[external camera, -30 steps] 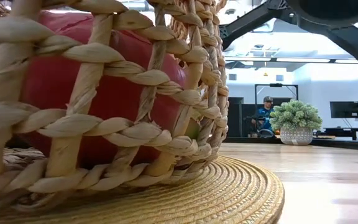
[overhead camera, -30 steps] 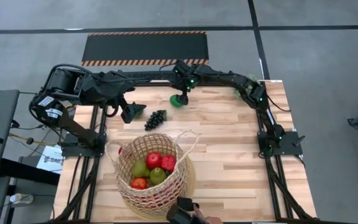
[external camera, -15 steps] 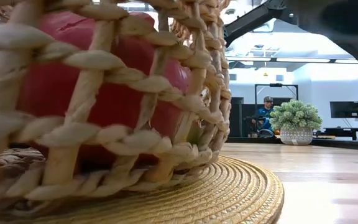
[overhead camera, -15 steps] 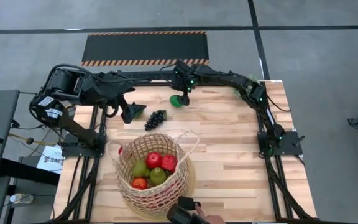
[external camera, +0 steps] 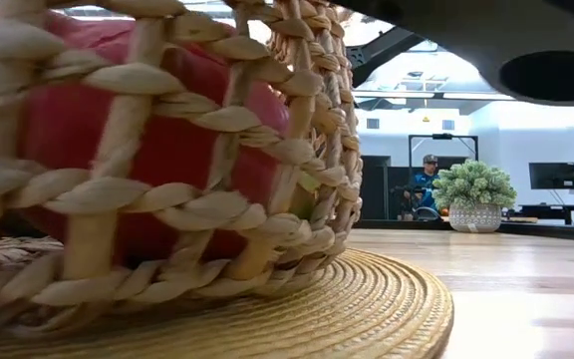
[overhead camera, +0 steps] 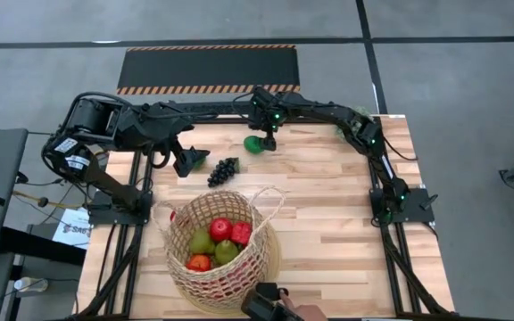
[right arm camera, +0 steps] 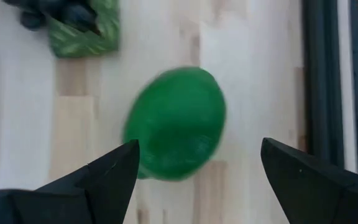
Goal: Build produce basket
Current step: Put the lime into the basket
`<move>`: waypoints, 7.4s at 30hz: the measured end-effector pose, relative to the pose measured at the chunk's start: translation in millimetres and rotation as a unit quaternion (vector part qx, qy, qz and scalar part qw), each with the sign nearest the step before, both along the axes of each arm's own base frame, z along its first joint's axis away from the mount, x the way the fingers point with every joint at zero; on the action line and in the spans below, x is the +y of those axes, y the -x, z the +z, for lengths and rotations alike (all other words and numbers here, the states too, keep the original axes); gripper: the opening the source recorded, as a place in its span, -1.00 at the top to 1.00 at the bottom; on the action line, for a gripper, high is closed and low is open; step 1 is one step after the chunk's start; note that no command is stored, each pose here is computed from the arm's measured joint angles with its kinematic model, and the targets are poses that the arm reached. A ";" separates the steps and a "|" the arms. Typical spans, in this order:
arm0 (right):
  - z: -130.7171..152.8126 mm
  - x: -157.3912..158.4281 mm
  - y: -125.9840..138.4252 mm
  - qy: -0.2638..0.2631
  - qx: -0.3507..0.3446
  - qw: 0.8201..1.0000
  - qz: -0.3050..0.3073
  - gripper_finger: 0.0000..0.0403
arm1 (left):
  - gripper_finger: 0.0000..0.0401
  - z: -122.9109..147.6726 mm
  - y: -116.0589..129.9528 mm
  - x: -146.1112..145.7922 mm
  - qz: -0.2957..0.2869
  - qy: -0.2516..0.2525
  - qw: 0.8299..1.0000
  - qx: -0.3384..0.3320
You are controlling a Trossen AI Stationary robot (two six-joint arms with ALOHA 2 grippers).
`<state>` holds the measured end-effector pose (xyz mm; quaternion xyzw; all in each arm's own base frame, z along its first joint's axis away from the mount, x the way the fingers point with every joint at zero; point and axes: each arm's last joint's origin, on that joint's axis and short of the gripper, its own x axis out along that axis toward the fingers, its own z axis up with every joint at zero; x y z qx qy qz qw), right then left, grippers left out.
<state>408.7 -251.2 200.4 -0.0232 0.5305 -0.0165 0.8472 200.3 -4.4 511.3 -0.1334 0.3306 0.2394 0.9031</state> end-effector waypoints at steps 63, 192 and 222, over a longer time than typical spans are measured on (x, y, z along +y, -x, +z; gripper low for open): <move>65.2 -34.5 64.2 -0.045 -0.055 0.997 -0.022 -0.54 | -0.97 -0.2 0.3 0.7 0.014 -0.002 1.000 -0.001; 356.6 206.3 226.1 -0.077 -0.486 0.869 0.050 -0.46 | -0.98 25.4 -114.7 -11.6 -0.144 -0.063 0.946 -0.284; 350.3 256.2 174.1 -0.127 -0.489 0.847 0.167 -0.47 | -0.98 27.3 -138.2 -30.2 -0.211 -0.065 0.915 -0.339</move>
